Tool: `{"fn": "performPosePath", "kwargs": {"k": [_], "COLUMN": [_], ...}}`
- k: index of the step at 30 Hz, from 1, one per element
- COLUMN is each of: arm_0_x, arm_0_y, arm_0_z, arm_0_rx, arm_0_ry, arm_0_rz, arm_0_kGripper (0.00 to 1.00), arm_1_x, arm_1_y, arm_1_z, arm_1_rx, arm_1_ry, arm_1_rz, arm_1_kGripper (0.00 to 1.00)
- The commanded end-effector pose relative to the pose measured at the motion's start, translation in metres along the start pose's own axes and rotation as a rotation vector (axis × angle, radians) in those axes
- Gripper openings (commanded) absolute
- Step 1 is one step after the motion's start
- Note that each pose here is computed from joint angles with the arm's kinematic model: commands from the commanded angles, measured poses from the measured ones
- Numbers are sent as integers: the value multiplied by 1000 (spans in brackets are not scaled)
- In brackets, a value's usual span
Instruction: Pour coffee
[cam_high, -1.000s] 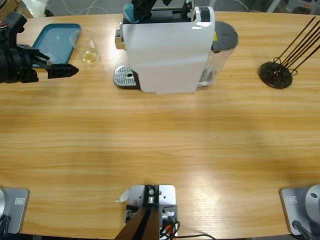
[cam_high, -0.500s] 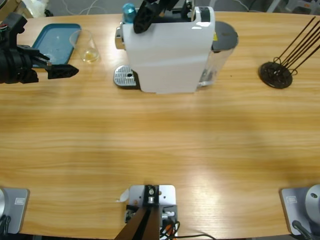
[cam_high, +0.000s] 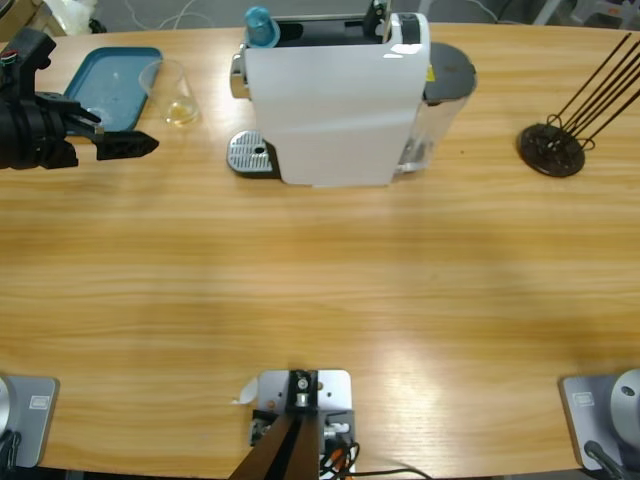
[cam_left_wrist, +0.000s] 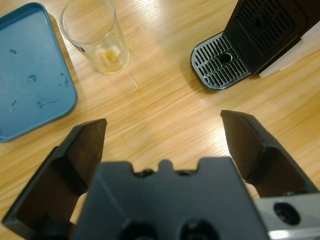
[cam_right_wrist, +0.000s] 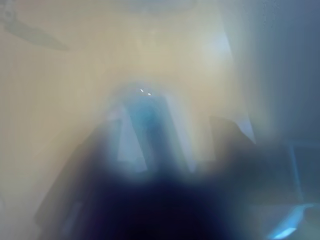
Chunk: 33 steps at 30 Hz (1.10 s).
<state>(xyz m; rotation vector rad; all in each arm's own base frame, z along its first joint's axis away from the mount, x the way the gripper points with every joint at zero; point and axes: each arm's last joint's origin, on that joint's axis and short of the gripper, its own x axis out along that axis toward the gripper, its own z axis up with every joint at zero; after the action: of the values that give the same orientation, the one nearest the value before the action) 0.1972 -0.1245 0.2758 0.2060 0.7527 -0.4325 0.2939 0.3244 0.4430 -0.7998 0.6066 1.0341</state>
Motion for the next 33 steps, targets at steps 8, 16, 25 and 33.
{"fn": "performPosePath", "kwargs": {"k": [8,16,25,33], "arm_0_x": [9,9,11,11], "arm_0_y": [-1,-1,-1,-1], "arm_0_z": [-12,-12,-12,-12], "arm_0_rx": [12,12,13,13], "arm_0_ry": [46,48,54,54], "arm_0_rz": [-14,-14,-16,-18], "arm_0_kGripper": [996,996,996,991], "arm_1_x": [59,76,75,76], "arm_1_y": [20,18,2,0], "arm_1_z": [18,17,10,7], "arm_1_rx": [-49,-48,-24,-13], "arm_1_ry": [61,81,96,124], "arm_1_rz": [56,51,3,-31], "arm_1_kGripper": [738,741,738,623]}}
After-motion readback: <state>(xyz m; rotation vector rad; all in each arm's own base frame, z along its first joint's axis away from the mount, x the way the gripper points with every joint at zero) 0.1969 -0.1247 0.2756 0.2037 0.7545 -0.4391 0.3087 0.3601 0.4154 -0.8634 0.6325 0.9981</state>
